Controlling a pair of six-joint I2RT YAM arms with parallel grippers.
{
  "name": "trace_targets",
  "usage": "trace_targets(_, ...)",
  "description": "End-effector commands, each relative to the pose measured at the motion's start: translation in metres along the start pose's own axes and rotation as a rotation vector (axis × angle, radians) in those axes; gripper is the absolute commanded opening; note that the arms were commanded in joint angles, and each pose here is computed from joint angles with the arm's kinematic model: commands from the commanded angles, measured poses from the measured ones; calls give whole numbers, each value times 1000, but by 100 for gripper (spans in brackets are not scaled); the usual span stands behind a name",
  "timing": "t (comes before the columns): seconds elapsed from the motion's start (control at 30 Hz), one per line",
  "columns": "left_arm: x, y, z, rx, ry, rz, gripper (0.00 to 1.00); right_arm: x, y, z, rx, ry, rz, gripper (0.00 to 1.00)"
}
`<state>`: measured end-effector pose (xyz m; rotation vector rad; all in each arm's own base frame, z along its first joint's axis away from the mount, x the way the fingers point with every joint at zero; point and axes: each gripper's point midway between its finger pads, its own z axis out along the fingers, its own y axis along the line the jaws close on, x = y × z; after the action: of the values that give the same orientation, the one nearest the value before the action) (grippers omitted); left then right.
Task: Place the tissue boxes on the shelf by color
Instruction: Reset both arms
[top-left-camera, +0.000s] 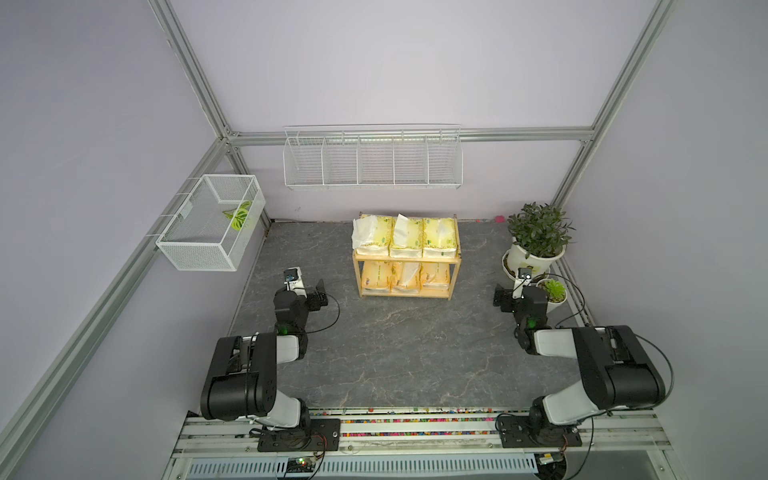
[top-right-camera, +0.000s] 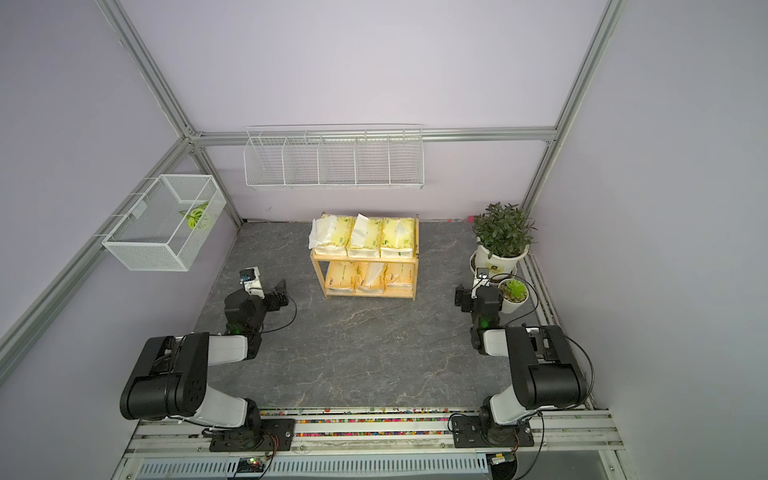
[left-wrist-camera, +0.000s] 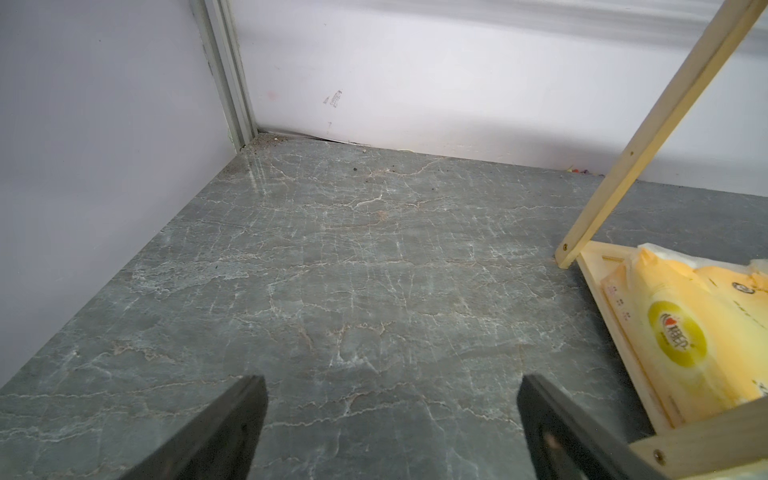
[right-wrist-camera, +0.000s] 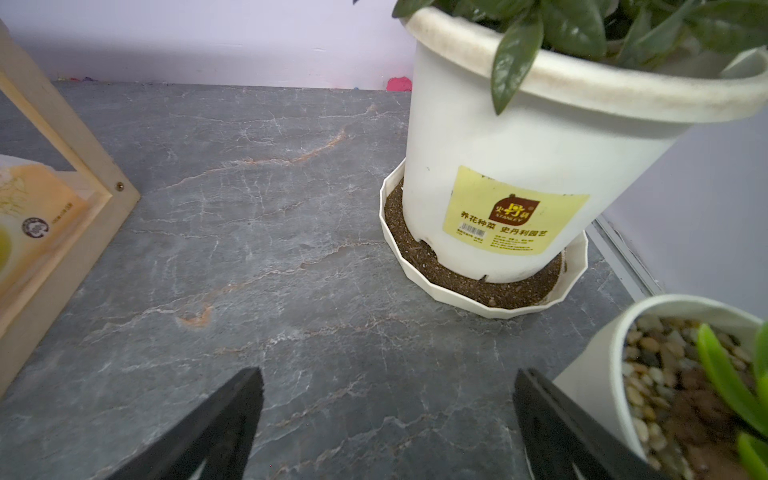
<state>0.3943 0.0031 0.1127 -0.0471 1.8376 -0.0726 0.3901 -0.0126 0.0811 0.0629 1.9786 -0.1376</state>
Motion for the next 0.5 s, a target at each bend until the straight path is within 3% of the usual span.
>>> trace_targets(0.0,-7,1,3,-3,-12,2,100,-10,0,-1,-3,-19,6,99)
trace_targets(0.47,-7,0,4,-2,-7,-1,100,-10,0,-1,-3,-19,6,99)
